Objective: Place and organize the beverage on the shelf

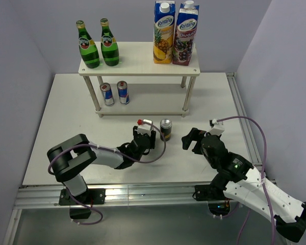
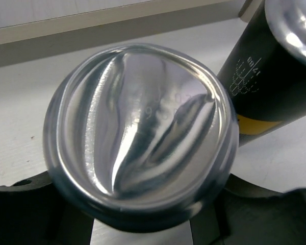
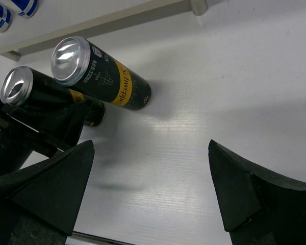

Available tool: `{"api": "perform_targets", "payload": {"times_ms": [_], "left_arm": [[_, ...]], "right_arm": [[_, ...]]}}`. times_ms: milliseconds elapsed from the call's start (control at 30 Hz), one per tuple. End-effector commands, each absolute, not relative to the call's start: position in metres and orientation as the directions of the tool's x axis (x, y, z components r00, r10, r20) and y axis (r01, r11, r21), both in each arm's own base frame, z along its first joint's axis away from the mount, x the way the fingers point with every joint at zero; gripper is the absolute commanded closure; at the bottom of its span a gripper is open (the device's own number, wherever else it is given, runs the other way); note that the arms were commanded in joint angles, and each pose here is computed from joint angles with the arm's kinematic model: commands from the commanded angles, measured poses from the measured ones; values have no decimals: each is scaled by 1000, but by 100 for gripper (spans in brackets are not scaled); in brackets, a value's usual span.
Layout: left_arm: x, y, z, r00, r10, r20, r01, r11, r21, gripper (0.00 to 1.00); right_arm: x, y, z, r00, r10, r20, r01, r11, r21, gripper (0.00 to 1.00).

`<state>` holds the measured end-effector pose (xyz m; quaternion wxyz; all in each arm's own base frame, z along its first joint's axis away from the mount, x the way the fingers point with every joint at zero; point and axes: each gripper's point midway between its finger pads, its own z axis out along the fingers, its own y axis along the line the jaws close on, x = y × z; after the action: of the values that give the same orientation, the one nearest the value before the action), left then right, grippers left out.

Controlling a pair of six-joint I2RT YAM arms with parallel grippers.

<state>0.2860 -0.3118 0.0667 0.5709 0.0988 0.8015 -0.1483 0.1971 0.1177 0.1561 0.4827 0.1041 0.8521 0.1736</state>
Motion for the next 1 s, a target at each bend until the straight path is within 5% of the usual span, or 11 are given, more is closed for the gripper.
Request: {"api": "perform_targets", "payload": {"times_ms": [0,533,967], "left_arm": [[299,-315,118,-244,-72,-967,317,936,-150,100],[403,-333,202,-151,-115,-982,324,932,-159,100],[481,-352,192,-125,-119,-985,246,958,-147,100]], "right_arm": [[201,122,165,-485,359,-797,-9,910,415,0],[200,121,167,-474,372,-798,-16,903,430,0],[200,123,168,-476,371,-797,-22,902,432,0]]}}
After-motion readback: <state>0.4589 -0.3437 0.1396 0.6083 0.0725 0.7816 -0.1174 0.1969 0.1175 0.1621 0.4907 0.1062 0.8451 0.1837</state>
